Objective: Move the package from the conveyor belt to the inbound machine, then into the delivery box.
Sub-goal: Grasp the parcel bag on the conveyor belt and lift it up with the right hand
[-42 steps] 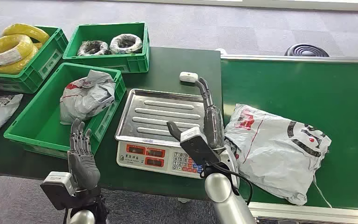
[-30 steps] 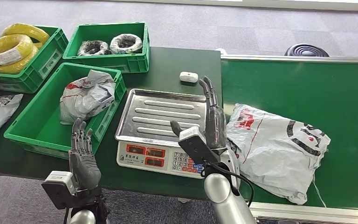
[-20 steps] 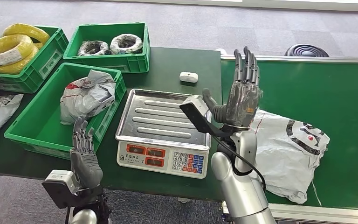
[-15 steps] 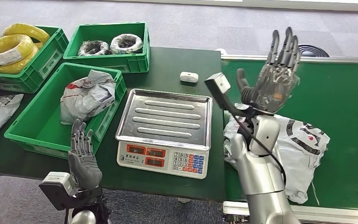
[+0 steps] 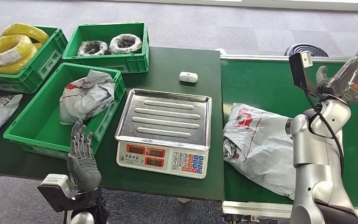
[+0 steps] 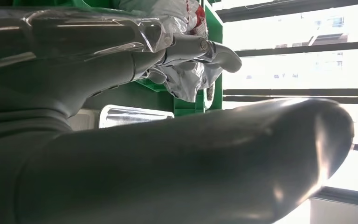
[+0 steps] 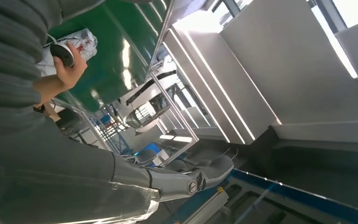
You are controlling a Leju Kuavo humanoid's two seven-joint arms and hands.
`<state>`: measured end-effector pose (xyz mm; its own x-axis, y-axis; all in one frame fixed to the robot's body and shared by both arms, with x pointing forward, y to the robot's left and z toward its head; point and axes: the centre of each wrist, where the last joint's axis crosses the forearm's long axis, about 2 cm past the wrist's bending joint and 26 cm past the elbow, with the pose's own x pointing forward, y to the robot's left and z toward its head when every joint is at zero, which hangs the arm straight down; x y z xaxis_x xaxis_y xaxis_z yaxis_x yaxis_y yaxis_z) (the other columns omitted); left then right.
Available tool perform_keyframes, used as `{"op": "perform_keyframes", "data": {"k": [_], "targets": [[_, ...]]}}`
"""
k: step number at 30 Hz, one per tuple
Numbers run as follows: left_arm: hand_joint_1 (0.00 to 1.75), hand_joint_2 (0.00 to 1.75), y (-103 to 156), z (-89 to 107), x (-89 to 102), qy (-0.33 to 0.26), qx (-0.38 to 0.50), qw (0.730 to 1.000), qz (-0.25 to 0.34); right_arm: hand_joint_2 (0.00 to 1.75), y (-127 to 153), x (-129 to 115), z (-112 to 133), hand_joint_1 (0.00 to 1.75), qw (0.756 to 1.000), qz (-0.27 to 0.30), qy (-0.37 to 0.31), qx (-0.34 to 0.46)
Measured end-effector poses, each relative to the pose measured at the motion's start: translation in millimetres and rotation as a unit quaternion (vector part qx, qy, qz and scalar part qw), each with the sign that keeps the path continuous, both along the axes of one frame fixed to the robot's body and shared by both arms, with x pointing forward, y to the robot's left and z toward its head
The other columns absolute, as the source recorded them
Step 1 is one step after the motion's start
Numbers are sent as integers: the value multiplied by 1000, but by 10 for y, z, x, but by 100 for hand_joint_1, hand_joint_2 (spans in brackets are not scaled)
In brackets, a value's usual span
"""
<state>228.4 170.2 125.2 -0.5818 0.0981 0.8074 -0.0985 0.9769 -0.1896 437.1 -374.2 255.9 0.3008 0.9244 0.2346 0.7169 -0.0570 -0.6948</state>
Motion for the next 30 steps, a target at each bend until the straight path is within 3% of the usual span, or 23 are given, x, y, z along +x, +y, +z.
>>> {"op": "perform_keyframes", "data": {"k": [4,9,14,17,21,25,30], "targets": [[0,0,6,-10,12,0,0,1000,-1,175,-166,37,-85,0,999,-18,33,12],[0,0,19,-13,38,-2,4,1000,-1,175,-307,156,-265,0,979,-4,174,102],[0,0,36,-43,45,-5,10,1000,-12,175,-309,113,-630,0,910,84,337,227],[0,0,38,-45,71,-8,14,1000,-18,175,-253,18,-893,0,865,138,397,274],[0,0,38,-46,87,-9,17,1000,-21,175,-186,-70,-1093,0,836,160,429,302],[0,0,40,-29,134,-9,23,999,-25,175,-71,-127,-1236,0,792,190,477,329],[0,0,59,-2,166,3,35,999,-20,175,272,-148,-1357,0,771,184,508,337]]}}
